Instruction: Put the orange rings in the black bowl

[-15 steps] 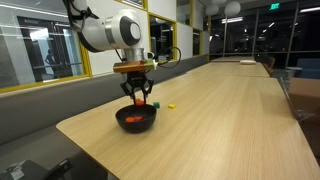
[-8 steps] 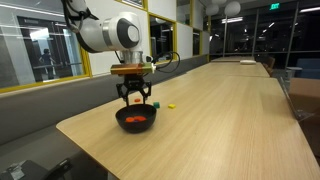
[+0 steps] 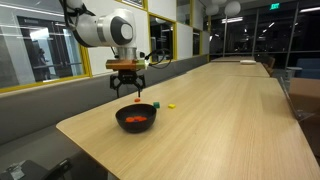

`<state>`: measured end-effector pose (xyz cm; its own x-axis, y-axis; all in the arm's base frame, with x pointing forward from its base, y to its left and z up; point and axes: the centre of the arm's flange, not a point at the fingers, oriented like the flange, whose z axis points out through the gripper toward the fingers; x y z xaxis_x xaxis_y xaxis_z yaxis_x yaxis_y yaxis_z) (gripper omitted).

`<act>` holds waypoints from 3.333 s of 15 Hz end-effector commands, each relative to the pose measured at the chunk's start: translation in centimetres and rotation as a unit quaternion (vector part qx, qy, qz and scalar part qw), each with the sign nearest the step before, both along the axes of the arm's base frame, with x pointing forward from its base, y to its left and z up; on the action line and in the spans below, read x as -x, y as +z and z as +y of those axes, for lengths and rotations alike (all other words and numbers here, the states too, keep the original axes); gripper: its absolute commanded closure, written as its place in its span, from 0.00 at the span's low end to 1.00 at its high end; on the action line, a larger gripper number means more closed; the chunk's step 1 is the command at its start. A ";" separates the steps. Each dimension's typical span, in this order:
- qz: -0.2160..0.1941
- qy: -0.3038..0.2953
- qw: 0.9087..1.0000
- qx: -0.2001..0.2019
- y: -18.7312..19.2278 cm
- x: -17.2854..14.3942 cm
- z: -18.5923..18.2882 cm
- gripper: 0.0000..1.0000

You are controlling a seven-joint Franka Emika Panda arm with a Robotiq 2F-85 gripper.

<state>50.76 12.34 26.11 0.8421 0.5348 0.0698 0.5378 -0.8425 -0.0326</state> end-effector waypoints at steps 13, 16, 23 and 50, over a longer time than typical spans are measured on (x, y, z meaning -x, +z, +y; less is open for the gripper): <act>0.014 0.018 0.999 -0.036 -6.2 -12.4 6.7 0.00; 0.020 0.012 0.999 -0.039 -7.7 -14.4 5.9 0.00; 0.027 -0.007 0.999 -0.035 -9.4 -16.7 2.6 0.00; 0.026 0.042 0.999 0.008 -9.1 -14.4 3.2 0.67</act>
<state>65.65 15.63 16.33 0.8101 0.5860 0.0163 0.5855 -0.8074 -0.0733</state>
